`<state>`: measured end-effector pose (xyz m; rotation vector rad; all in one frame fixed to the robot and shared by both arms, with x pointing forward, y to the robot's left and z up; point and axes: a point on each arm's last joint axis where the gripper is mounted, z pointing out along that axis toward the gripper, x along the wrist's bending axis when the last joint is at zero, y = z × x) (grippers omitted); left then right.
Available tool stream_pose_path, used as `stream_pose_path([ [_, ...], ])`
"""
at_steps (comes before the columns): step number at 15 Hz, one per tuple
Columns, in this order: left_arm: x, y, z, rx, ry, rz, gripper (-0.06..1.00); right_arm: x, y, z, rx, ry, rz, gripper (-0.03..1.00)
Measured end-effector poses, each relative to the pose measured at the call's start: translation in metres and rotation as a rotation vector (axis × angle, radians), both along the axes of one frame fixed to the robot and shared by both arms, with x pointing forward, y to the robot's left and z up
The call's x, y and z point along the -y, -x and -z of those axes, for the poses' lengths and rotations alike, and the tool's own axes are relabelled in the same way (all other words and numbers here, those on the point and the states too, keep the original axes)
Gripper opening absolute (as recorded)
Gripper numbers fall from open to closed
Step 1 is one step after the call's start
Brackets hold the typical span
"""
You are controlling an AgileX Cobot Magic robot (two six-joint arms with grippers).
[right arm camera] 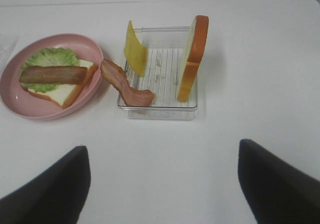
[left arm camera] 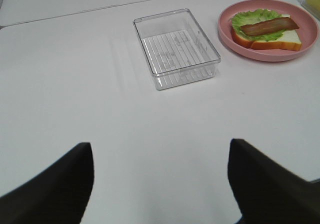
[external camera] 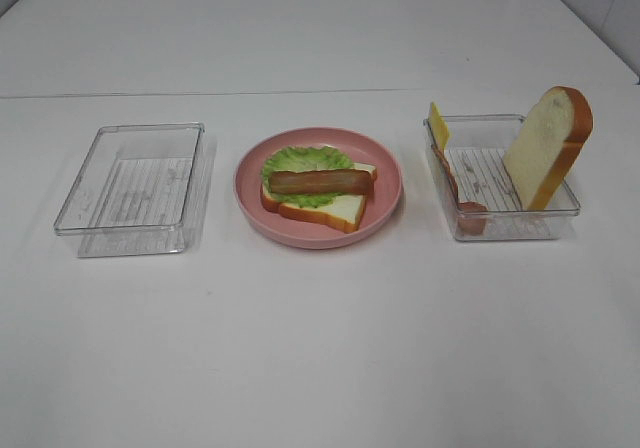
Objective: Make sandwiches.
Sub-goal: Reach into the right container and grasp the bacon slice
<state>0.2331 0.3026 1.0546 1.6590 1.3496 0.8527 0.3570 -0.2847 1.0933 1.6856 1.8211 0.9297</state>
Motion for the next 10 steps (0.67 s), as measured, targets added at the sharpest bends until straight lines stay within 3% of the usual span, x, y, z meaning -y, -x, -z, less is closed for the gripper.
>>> stream_pose_path([
  [2,0.000,0.000,0.000,0.000,0.000,0.000,0.71,-0.005,-0.054,-0.014,-0.094,-0.003,-0.074,0.76],
  [6,0.001,0.000,0.000,0.000,0.001,0.008,0.71,-0.019,-0.137,-0.014,-0.328,-0.091,-0.215,0.76],
  [8,0.001,0.000,0.000,0.000,0.000,0.009,0.71,-0.032,-0.162,-0.009,-0.418,-0.077,-0.285,0.76],
  [9,0.001,0.000,0.000,0.000,0.000,0.009,0.71,-0.058,-0.185,0.003,-0.502,-0.017,-0.370,0.76],
  [10,0.001,0.000,0.000,0.001,0.000,0.009,0.71,-0.066,-0.192,0.007,-0.528,-0.007,-0.375,0.76],
])
